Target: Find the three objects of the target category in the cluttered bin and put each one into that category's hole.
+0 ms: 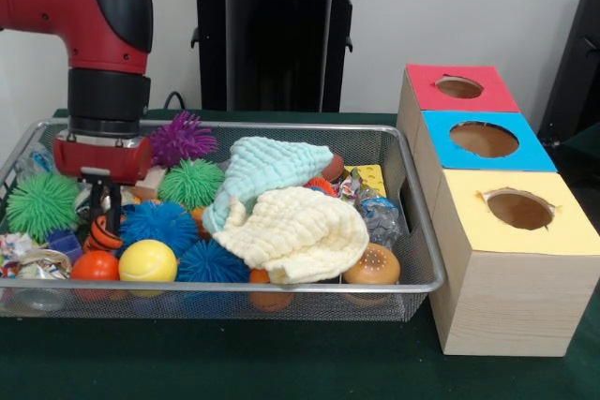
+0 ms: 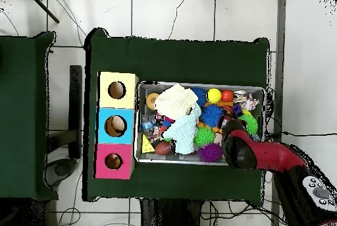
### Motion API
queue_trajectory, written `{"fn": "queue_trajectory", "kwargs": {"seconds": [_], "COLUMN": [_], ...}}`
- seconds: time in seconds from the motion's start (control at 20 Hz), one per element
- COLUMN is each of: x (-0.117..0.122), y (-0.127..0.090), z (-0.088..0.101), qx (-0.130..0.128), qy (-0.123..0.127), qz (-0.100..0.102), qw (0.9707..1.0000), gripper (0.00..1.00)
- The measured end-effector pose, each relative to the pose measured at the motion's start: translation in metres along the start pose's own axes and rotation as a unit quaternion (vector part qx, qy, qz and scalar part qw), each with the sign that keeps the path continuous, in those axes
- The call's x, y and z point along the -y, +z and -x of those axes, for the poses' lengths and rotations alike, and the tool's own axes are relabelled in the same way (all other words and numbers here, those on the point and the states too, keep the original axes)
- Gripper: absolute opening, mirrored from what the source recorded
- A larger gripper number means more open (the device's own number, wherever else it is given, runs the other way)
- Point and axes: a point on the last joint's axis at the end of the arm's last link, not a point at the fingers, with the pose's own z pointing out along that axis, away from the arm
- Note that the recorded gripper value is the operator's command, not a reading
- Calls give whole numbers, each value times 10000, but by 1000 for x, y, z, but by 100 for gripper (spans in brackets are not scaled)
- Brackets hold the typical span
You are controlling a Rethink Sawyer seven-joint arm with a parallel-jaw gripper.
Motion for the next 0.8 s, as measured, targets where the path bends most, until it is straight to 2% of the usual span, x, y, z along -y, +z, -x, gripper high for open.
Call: {"fn": "queue_trajectory", "kwargs": {"seconds": [0.15, 0.4, 0.8], "x": [-2, -12, -27], "y": [-15, -51, -101], "z": [2, 6, 10], "qx": [-98, -446, -915], "qy": [24, 107, 314], "qz": [-36, -140, -287], "qw": [9999, 9988, 9949], "gripper": [0, 0, 0]}}
